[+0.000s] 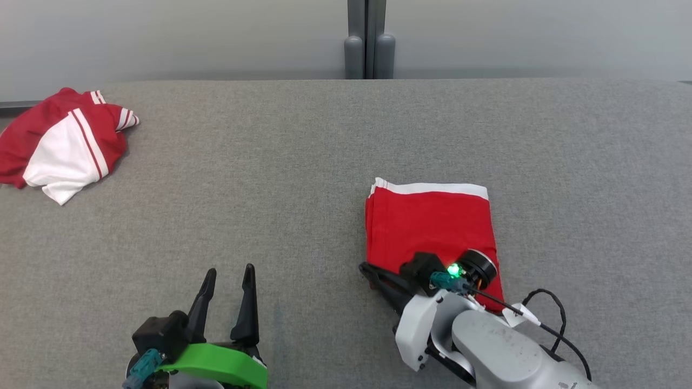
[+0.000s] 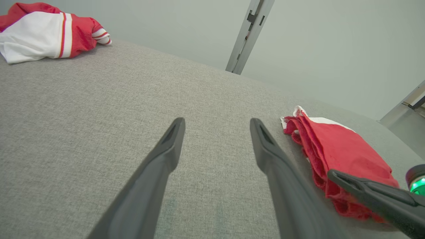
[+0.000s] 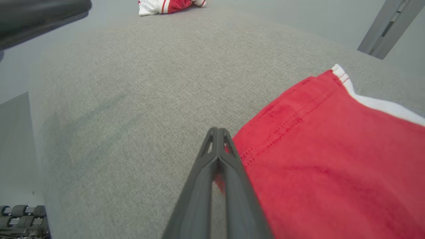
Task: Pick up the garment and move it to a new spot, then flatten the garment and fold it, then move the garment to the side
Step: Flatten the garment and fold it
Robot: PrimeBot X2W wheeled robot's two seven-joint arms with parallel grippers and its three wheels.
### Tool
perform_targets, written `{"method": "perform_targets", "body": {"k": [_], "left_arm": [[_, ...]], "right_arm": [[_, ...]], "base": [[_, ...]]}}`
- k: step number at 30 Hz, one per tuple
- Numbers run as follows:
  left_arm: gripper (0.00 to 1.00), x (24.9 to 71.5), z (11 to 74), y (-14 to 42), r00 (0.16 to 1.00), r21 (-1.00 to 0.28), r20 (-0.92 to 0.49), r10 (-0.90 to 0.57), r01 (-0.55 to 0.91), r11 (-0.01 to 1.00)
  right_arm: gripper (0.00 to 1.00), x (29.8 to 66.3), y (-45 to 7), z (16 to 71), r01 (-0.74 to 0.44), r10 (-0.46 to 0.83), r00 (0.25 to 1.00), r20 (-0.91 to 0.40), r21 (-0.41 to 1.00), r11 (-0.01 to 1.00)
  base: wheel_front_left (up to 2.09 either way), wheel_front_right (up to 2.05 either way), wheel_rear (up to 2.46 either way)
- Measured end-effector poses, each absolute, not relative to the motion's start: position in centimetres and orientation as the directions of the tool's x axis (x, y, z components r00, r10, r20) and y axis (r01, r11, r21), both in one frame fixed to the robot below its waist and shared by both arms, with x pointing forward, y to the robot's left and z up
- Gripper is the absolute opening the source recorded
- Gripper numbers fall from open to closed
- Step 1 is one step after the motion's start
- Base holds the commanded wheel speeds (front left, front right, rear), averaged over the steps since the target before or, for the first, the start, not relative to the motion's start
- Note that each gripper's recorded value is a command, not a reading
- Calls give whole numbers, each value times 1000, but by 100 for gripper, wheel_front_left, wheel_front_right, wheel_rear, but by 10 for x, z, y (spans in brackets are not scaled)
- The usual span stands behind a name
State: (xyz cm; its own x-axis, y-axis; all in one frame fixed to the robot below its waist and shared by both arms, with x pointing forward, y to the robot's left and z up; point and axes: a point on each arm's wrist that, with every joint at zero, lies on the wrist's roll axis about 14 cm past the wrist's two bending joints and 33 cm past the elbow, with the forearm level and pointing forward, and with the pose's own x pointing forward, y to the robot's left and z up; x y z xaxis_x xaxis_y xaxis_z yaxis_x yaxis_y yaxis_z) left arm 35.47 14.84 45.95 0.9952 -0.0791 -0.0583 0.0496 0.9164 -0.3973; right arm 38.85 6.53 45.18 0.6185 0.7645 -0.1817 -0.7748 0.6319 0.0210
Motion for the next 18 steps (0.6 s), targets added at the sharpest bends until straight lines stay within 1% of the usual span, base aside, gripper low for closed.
{"method": "perform_targets", "body": {"k": [4,5,6,7,13,18], "left_arm": [[100,358,464,146,995,-381,-45,-91,68,922],[100,359,466,145,995,-377,-38,-96,74,923],[100,361,468,143,994,-371,-32,-101,82,925],[100,362,470,142,994,-367,-25,-106,90,926],[100,366,480,132,990,-337,8,-143,137,931],[100,366,484,127,987,-330,21,-161,158,931]], "right_arm": [[37,401,62,476,-753,750,652,-110,15,658],[50,405,59,483,-743,741,666,-89,14,670],[93,408,56,488,-733,732,677,-72,11,680],[100,412,53,494,-722,721,690,-54,10,692],[100,428,9,516,-597,597,802,29,31,801],[100,430,-41,519,-457,453,889,62,81,886]], "base": [[0,0,0],[0,0,0],[0,0,0],[0,0,0],[0,0,0],[0,0,0]]}}
